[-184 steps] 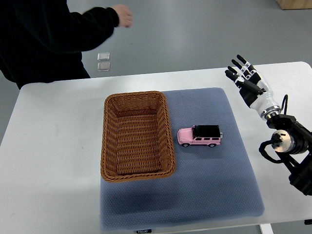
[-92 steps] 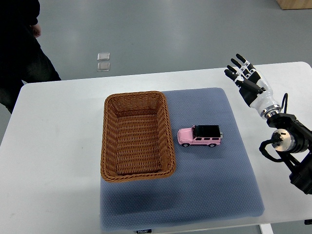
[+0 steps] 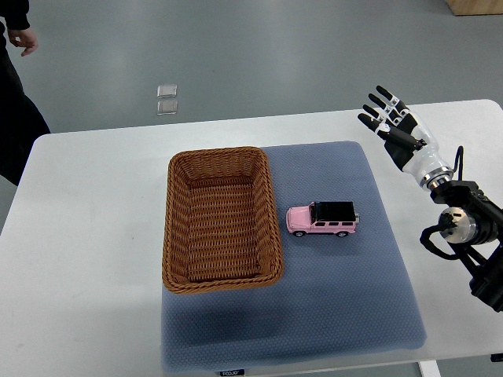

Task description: Place pink car in brown basket

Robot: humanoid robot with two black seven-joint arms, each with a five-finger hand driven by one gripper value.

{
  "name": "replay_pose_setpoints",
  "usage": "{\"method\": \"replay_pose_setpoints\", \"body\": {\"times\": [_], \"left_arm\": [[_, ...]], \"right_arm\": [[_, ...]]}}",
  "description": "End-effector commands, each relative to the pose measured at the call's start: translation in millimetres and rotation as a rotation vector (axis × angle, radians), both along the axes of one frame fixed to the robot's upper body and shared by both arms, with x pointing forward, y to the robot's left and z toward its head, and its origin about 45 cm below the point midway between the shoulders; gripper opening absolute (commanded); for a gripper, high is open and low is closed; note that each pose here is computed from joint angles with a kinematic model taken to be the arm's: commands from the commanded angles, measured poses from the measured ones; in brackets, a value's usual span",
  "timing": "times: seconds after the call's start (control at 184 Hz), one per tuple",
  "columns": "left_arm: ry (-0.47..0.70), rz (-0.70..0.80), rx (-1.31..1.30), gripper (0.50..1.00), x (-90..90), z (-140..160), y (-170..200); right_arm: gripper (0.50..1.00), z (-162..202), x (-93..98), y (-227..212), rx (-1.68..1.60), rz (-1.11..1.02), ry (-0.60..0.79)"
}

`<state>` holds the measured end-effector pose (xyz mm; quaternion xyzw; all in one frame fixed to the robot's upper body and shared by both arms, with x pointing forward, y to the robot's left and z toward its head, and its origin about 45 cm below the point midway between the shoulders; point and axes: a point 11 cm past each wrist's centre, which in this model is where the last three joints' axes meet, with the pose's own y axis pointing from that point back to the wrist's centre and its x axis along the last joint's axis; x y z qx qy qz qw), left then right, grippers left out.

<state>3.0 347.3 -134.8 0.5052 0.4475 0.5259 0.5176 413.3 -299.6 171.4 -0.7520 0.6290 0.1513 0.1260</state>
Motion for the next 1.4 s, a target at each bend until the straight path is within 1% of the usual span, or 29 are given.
{"method": "replay_pose_setpoints", "body": {"times": [0.0, 0.305, 0.556, 0.741, 0.856, 1.041, 1.177, 1.395], "left_arm": [[-0.001, 0.000, 0.001, 1.000, 0.5, 0.1, 0.5], [0.001, 0.000, 0.001, 1.000, -0.4, 0.1, 0.5], [0.000, 0.000, 0.006, 1.000, 0.4, 0.3, 2.0], [0.000, -0.002, 0.006, 1.000, 0.4, 0.2, 1.7], [0.000, -0.002, 0.004, 1.000, 0.4, 0.2, 1.2], [0.000, -0.002, 0.009, 1.000, 0.3, 0.4, 2.7], [0.001, -0.005, 0.004, 1.000, 0.2, 0.2, 1.5], [-0.002, -0.007, 0.007, 1.000, 2.0, 0.4, 2.1]], "right_arm": [[0.913, -0.2, -0.3, 1.2, -0.011, 0.006, -0.002], [0.913, 2.1, -1.4, 8.0, -0.080, 0.061, -0.024], [0.913, 4.4, -11.6, 11.4, -0.239, 0.189, -0.051], [0.913, 9.0, -16.5, 12.5, -0.422, 0.287, -0.082], [0.913, 13.6, -24.3, 18.6, -0.554, 0.375, -0.116], [0.913, 0.7, -41.9, 24.1, -0.808, 0.535, -0.145], [0.913, -3.8, -47.3, 31.9, -0.922, 0.603, -0.181], [0.913, -13.3, -54.2, 33.3, -1.014, 0.663, -0.183]]}}
